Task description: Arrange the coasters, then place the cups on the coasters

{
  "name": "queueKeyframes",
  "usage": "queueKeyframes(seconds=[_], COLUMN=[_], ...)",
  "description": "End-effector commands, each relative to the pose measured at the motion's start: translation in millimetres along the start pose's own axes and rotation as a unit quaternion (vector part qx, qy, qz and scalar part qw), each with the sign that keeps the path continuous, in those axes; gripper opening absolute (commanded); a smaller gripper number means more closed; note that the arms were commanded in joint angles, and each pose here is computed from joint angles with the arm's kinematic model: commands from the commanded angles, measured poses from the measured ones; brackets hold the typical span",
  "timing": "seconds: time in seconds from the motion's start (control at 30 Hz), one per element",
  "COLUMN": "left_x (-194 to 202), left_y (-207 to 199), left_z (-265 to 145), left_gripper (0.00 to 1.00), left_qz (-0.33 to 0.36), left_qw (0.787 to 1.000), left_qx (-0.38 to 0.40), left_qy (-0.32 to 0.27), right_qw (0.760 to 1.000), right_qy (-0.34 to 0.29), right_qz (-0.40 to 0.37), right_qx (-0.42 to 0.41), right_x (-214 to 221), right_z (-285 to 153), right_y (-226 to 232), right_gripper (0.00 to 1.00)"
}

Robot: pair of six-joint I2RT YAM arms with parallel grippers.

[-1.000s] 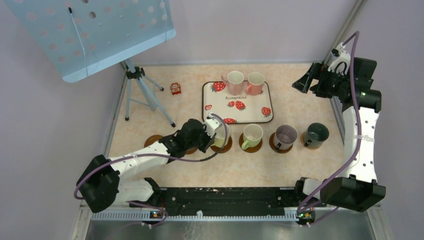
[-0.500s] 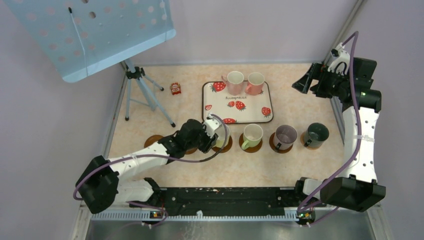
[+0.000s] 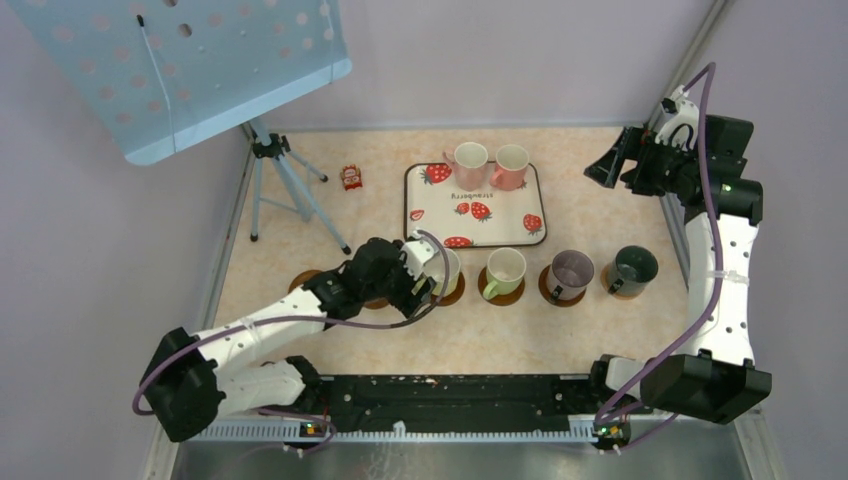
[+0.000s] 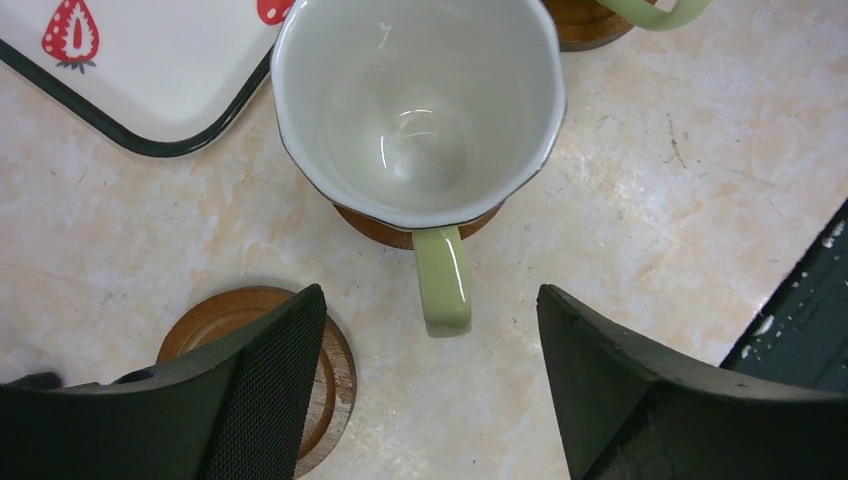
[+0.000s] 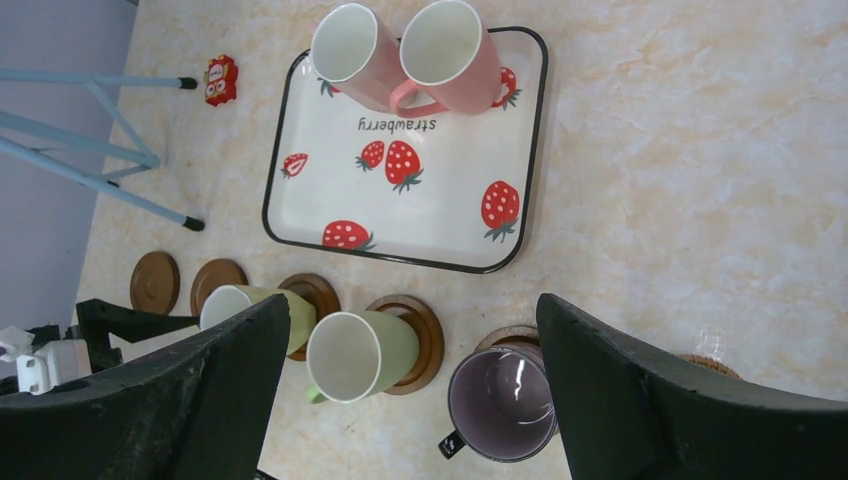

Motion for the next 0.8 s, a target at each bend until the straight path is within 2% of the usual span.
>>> queueKeyframes(seconds=[0.0,0.1,0.2,0.33,0.5,0.67,0.77], left_x=[-32.4,-46.4,-64.4,-98.8,-140.4,-183.3,-211.5], left_y=[-6.2,-19.0,-28.3,-19.7,32.3,97.3,118.0], left_z=[-27.0,-43.6,-59.6,-70.0,-52.6,-0.5,25.7], left_gripper=[0.85,0.9,0.98,0.99,0.98,0.91,0.84], left_qz=[0.031,0.075,0.128,0.199,0.166,0.139,0.102], left_qw=[0.998,0.99,0.974,0.957,0.965,0.98,0.988], left_qx=[0.038,0.113,0.185,0.207,0.196,0.142,0.114], left_qy=[-0.028,-0.034,-0.029,-0.046,-0.051,-0.028,-0.027], right_qw=[1.0,1.0,1.0,1.0,0.999,1.0,1.0], right_qy=[-0.013,-0.011,-0.007,0.002,0.003,0.003,0.0], right_qz=[-0.013,-0.01,-0.007,-0.005,-0.002,-0.001,-0.004], right_qx=[-0.006,-0.011,-0.017,-0.029,-0.033,-0.028,-0.015], right_x=[-7.2,-7.6,-9.1,-9.6,-11.6,-15.2,-18.7], right_z=[-3.9,-2.1,-0.1,3.0,5.9,7.5,6.5], right_y=[1.7,1.9,2.3,2.9,2.4,1.2,-0.8], right_gripper=[0.92,0.92,0.92,0.92,0.92,0.92,0.91])
Point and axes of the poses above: each gripper's point midway between its finger pads, its own z axis out along the fingers, its own y axis along the line the jaws close on, x = y × z, the point moved 6 cm from there along -z, back along the fingers, and after that the axes turned 5 degrees about z, right-handed, at the moved point
